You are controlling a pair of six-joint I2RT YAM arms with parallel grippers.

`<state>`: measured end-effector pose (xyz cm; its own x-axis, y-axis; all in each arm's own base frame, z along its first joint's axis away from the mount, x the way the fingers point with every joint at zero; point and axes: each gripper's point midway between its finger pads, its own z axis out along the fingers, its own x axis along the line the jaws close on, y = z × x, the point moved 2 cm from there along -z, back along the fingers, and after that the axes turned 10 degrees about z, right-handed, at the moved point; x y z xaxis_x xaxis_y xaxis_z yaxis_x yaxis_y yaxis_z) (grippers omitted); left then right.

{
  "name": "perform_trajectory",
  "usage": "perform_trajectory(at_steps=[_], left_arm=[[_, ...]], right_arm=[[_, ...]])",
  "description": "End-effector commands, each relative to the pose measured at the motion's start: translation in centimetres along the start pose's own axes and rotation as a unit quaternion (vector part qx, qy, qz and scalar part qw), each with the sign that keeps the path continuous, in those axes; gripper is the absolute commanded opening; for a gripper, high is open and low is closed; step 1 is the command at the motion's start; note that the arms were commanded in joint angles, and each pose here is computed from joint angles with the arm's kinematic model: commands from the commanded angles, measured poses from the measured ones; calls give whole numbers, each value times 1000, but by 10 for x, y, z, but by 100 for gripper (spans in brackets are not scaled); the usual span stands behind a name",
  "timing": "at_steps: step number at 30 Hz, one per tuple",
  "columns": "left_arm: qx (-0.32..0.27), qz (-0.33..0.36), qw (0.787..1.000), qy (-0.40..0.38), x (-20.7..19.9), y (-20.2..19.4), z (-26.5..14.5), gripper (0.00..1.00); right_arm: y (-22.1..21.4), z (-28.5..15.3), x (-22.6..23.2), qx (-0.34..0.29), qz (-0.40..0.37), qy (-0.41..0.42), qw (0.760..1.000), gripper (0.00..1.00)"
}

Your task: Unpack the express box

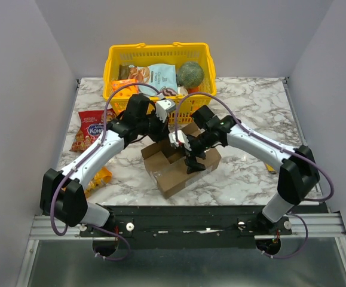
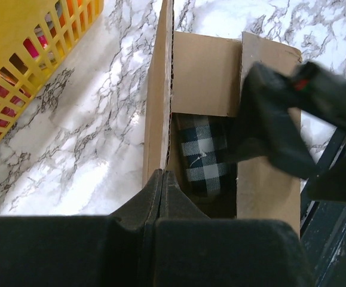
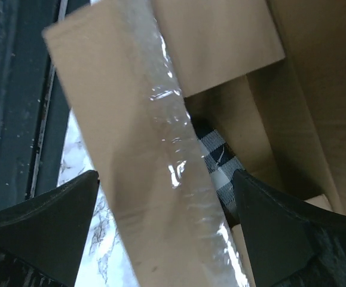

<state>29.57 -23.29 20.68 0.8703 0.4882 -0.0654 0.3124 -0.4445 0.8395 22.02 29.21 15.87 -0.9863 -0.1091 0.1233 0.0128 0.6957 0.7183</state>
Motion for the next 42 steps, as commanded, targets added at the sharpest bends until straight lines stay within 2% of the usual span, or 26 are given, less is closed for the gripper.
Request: perform_trajectory(at_steps=[1,6,14,17,23,32,36,38,40,41,42], left_arm=[[-4,-9,1000,-9,-8,-2,-8,0],[-5,-9,1000,15,0,-1,-8,0],[0,-11,999,48,17,3,0,0],[7,-13,998,53,23,4,4,0],[3,-24,998,52,24,8,7,0],[5,-28,998,51,24,9,6,0],[5,-34,998,49,24,6,10,0],[5,-36,998,43,22,6,11,0],[5,-37,998,41,23,5,13,0],[4,-36,999,37,22,6,13,0],[3,-37,999,33,20,7,14,0]], right_arm=[[-14,22,-2,18,2,44,999,100],[-15,14,28,43,55,140,988,96],[-16,-15,79,37,78,183,979,86],[-22,-23,95,34,73,163,983,80],[-32,-38,112,8,31,100,995,79],[-47,-41,120,8,14,73,997,63],[-52,-36,115,-13,-3,36,999,58],[-71,-24,116,-8,17,30,999,58],[-76,-17,103,-26,-5,-13,1000,59],[-93,-11,105,-19,-2,-21,1000,62],[-92,-9,94,-30,-19,-54,998,69]])
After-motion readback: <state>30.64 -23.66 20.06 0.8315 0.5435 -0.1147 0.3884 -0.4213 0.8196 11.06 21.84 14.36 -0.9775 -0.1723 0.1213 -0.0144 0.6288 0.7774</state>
